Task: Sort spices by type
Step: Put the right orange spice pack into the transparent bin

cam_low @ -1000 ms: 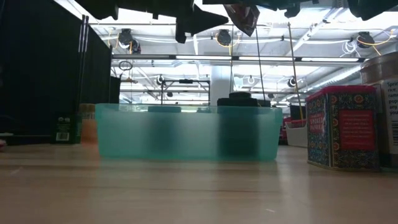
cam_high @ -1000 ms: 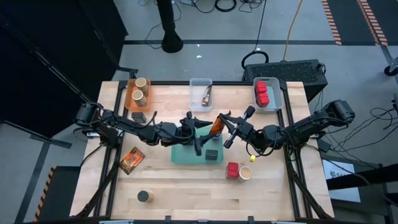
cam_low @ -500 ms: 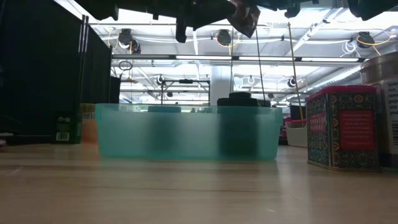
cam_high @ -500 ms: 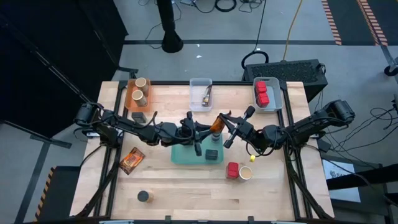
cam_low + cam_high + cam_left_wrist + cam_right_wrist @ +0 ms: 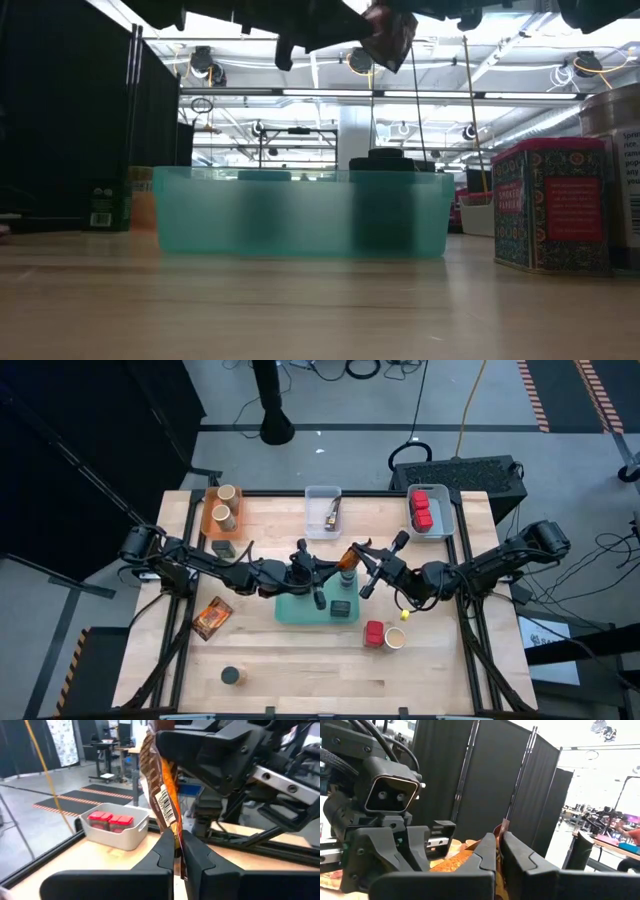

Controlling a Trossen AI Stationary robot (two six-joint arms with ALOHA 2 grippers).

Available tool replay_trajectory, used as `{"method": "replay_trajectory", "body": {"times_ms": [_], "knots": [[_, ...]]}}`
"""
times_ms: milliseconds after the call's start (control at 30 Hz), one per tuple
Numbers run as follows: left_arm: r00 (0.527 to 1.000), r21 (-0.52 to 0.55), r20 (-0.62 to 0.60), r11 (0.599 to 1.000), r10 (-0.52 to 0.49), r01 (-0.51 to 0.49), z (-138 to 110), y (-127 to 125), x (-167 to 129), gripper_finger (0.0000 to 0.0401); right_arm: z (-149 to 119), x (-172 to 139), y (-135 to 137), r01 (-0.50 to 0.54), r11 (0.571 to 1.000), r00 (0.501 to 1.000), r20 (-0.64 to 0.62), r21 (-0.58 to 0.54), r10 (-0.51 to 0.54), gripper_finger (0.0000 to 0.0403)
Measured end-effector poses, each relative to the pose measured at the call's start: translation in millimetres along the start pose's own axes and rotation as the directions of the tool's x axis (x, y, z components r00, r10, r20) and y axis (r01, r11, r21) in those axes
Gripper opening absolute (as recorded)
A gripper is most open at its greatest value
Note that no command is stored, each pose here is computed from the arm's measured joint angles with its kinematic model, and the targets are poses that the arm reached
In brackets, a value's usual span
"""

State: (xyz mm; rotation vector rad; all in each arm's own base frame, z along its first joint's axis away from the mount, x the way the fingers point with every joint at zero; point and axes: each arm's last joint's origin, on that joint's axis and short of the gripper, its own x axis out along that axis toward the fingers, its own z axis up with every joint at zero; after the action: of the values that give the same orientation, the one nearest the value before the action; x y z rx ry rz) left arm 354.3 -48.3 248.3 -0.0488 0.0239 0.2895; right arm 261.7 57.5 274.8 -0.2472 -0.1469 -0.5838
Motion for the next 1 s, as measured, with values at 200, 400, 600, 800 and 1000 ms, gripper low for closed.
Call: {"method": "replay_trajectory", "body": {"times_ms": [200, 400, 600, 800, 1000], "knots": [[1.000, 0.020, -0.023, 1.000, 0.018, -0.017, -3, 0, 0, 0.0014, -1, 0, 0, -0.001, 0.999, 1.000, -0.010, 0.034, 0.002, 0.0021], [0.995, 0.063, -0.092, 0.998, 0.025, -0.019, -12, 0, -1, 0.0014, 9, -2, -9, 0.076, 0.988, 0.997, -0.006, 0.138, -0.076, 0.0066], [0.993, 0.056, -0.111, 0.998, 0.042, -0.036, -14, -3, -3, 0.0014, 17, -8, -16, 0.070, 0.982, 0.997, -0.023, 0.173, -0.067, 0.0097], [0.987, 0.064, -0.109, 0.992, 0.114, -0.107, -14, 0, -3, 0.0013, 24, -16, -22, 0.071, 0.985, 0.997, -0.043, 0.157, -0.065, 0.0108], [0.929, 0.133, -0.128, 0.935, 0.346, -0.330, -9, 18, -7, 0.0013, 28, -25, -30, 0.173, 0.978, 0.981, -0.112, 0.114, -0.161, 0.0107]]}}
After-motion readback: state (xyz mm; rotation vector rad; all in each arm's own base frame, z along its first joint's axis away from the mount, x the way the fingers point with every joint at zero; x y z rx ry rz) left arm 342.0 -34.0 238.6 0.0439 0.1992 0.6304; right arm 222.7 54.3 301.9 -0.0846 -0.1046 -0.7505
